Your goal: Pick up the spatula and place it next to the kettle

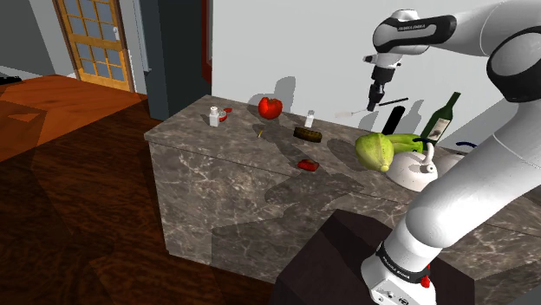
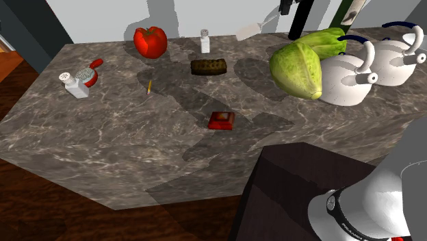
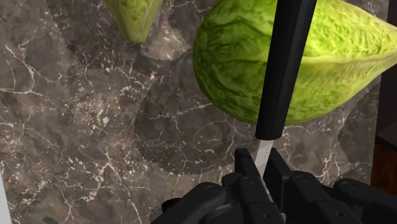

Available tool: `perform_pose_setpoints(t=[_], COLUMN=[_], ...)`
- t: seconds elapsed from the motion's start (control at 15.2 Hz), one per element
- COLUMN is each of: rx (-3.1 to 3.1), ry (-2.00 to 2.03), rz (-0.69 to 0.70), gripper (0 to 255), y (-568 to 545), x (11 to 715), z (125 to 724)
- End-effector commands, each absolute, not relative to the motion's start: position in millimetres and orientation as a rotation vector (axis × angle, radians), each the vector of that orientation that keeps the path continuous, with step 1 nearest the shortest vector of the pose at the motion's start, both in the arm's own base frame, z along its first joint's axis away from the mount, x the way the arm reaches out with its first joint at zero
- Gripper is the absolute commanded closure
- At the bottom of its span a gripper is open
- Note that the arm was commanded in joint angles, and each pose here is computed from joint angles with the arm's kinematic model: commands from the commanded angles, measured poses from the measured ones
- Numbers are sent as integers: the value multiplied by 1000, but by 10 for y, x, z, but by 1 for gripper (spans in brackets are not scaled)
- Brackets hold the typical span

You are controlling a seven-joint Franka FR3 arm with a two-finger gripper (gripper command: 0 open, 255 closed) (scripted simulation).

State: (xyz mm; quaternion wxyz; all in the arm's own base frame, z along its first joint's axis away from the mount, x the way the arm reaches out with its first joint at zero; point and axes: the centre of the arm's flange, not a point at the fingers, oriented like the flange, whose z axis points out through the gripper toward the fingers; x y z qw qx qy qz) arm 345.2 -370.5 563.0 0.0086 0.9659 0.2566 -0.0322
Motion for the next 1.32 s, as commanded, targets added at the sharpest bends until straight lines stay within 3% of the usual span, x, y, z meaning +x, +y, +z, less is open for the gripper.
perform_pose_setpoints(t=[0.0,1.25], rx=[3018,3018], ry=[802,802], rz=[-100,-100], gripper=[255,255], y=[-3706,-3706], x=[3448,3448], z=[5533,4530])
